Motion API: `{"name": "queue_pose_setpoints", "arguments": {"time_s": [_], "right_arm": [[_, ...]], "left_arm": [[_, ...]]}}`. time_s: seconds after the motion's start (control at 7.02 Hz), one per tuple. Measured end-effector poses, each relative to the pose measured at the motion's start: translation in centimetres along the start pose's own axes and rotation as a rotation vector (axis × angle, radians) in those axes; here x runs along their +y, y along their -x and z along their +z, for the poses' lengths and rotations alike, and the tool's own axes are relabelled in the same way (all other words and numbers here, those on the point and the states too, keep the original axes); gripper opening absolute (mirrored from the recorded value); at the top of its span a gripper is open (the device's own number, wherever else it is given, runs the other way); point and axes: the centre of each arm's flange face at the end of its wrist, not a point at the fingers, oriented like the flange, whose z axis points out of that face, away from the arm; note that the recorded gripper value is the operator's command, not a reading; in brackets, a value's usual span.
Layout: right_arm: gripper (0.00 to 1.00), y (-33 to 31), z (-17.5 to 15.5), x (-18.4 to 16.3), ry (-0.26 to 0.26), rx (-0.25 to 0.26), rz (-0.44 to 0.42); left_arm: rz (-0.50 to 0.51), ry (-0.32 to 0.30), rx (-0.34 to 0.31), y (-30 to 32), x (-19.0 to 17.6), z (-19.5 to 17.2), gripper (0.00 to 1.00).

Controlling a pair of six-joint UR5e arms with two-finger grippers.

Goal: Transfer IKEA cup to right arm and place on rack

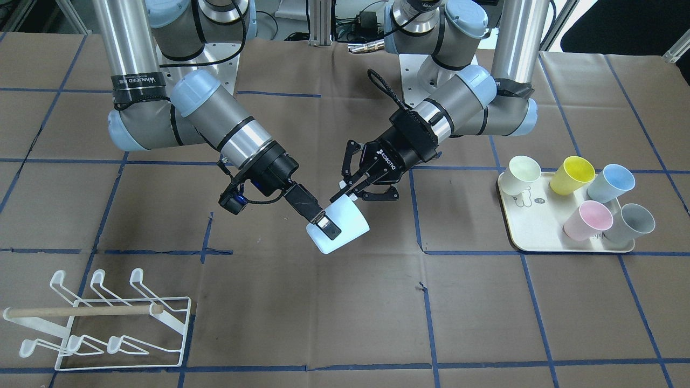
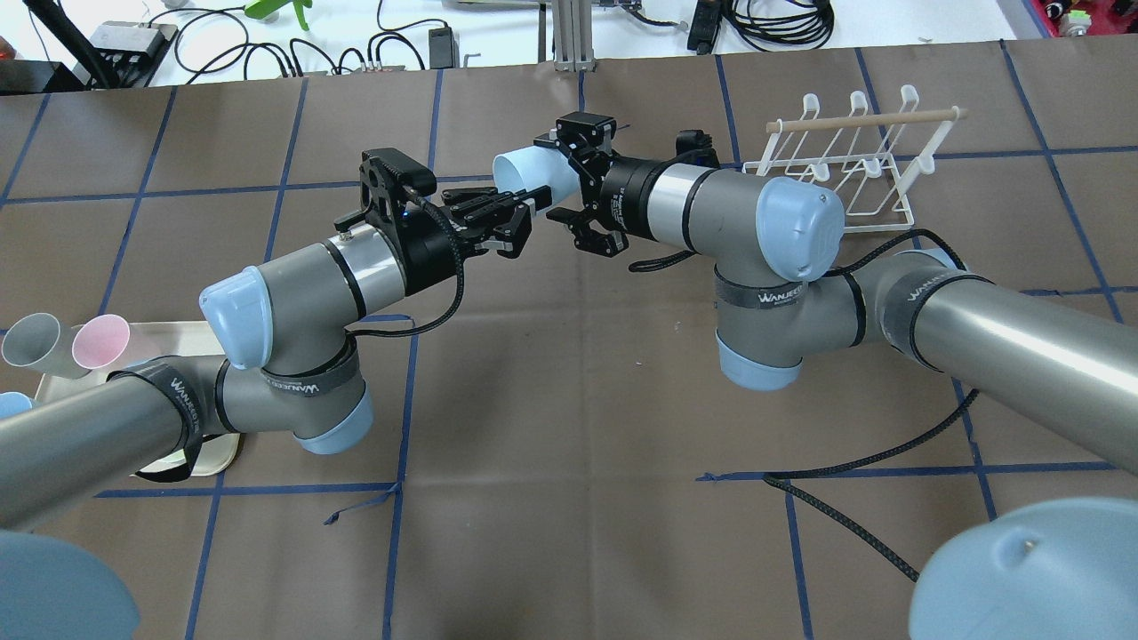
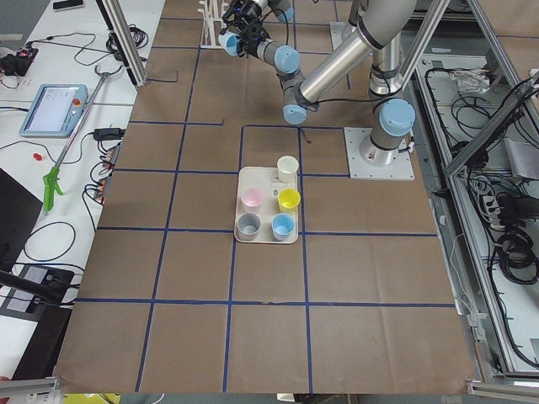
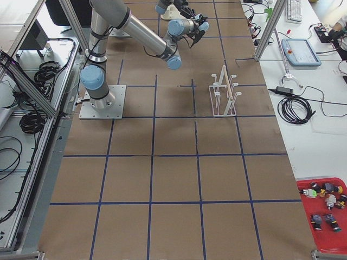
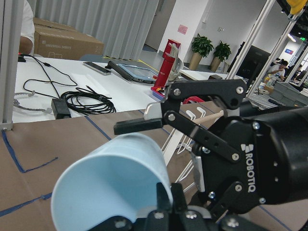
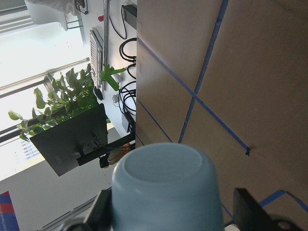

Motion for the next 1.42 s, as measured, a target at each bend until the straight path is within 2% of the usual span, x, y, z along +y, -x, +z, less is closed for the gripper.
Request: {"name": "queue_pose_setpoints", "arguments": {"time_s": [0.28,0.43,0.57,0.85,1.42], "right_arm": [[0.57,0.39,-0.03,-0.07,-0.001,-0.006,-0.004],[0.57,0.51,-0.07,-0.06,-0.001,-0.009,-0.005],[0.57,0.61,-0.11,-0.04,-0.001,-0.011,-0.007],[0.56,0.75,-0.18,0.02,0.001,-0.014,-0.009],[0.37,1.13,-0.21,0.03,0.004,-0.020,-0.018]], "left_arm": [[0.000,0.000,0.000,0.00,-0.01,0.00,0.00],[-0.001,0.000,-0.001,0.01,-0.01,0.01,0.45],[-0.002,0.000,-0.003,0.04,-0.03,0.02,0.96],[-0.010,-0.001,-0.010,0.22,-0.13,0.12,1.00],[-0.009,-0.017,-0.029,0.58,-0.81,-0.79,1.00]]}}
